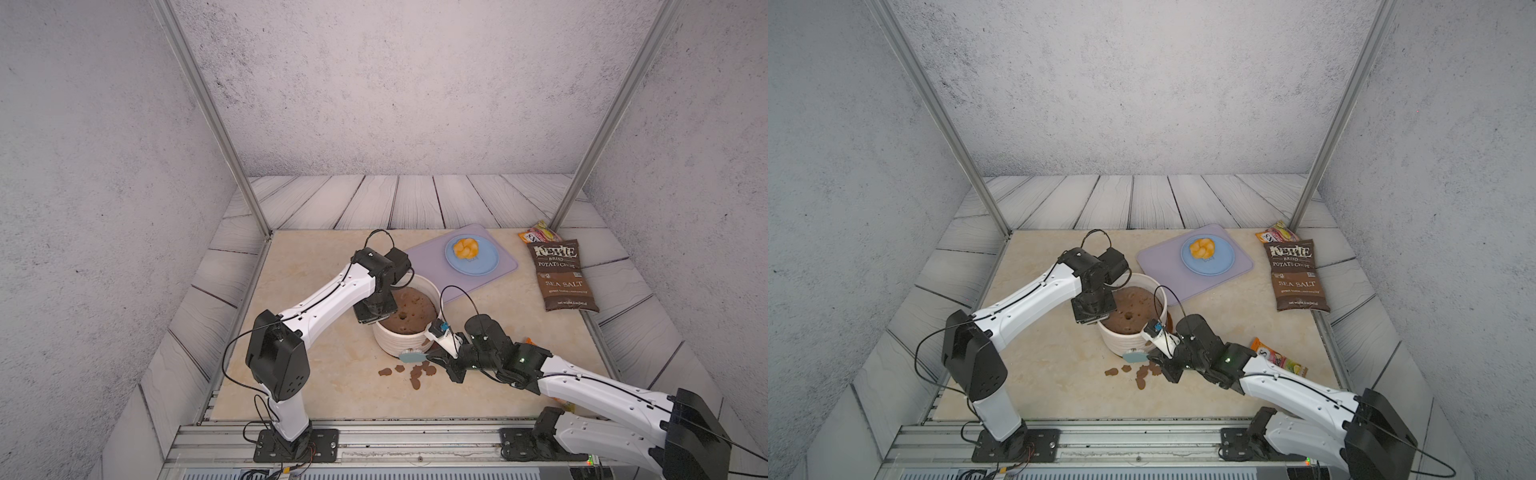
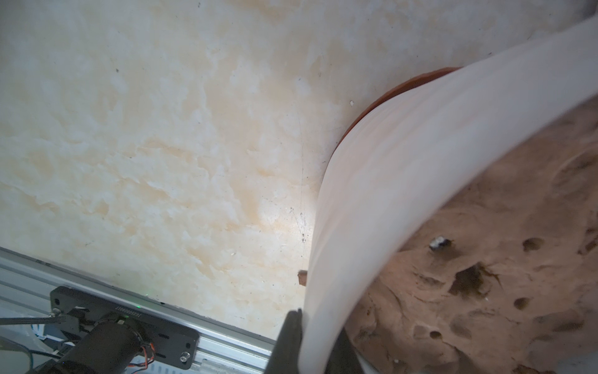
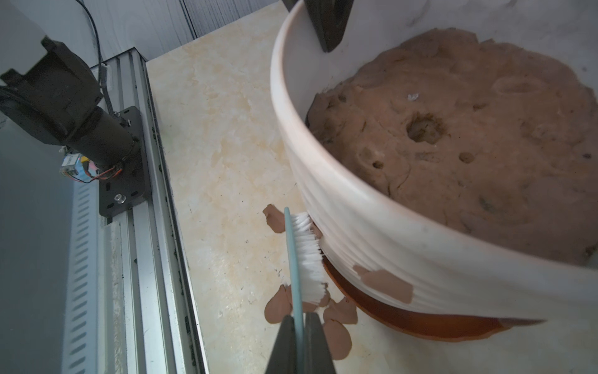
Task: Scrub the dried mud off the ceramic pot
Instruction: Rotate the pot on the tray.
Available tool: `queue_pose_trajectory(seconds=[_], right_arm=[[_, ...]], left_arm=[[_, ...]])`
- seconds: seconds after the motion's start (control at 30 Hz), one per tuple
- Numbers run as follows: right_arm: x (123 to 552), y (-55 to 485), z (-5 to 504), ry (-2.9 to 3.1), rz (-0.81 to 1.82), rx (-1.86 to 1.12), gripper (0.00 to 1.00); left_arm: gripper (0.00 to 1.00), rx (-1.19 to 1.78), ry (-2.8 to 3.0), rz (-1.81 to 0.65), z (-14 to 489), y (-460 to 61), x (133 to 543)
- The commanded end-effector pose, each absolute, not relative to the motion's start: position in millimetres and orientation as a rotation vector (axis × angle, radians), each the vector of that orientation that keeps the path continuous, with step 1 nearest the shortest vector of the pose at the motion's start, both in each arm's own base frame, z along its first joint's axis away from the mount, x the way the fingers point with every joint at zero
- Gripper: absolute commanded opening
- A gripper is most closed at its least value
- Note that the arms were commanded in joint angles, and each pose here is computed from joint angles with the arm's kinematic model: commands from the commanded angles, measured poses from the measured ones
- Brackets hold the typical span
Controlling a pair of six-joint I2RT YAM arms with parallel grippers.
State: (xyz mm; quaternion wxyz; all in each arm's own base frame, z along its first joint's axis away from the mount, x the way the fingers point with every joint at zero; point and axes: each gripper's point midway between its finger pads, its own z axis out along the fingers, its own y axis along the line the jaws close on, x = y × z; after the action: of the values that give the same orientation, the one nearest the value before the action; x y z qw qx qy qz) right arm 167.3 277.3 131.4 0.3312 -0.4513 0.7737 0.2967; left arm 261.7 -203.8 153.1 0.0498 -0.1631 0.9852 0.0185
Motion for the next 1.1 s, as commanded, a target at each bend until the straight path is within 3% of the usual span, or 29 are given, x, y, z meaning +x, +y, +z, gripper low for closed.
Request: queue_pose_trajectory(seconds=[0.0, 0.5, 0.8, 1.07], right_arm=[[167, 262, 115, 2.129, 0.715, -1.114, 0.0], [125, 248, 162, 2.014, 0.865, -1.11, 0.0], [124, 250, 194, 1.923, 0.868, -1.153, 0.0], [125, 261, 201, 1.926, 0.846, -1.295, 0.0]], left_arm=[[0.16, -0.408, 3.044, 0.014, 144, -217, 259], [0.17, -0.318, 3.033, 0.012, 148, -217, 265], [0.16, 0.071, 3.004, -0.069, 148, -226, 285], [0.16, 0.243, 2.983, -0.01, 151, -199, 302]])
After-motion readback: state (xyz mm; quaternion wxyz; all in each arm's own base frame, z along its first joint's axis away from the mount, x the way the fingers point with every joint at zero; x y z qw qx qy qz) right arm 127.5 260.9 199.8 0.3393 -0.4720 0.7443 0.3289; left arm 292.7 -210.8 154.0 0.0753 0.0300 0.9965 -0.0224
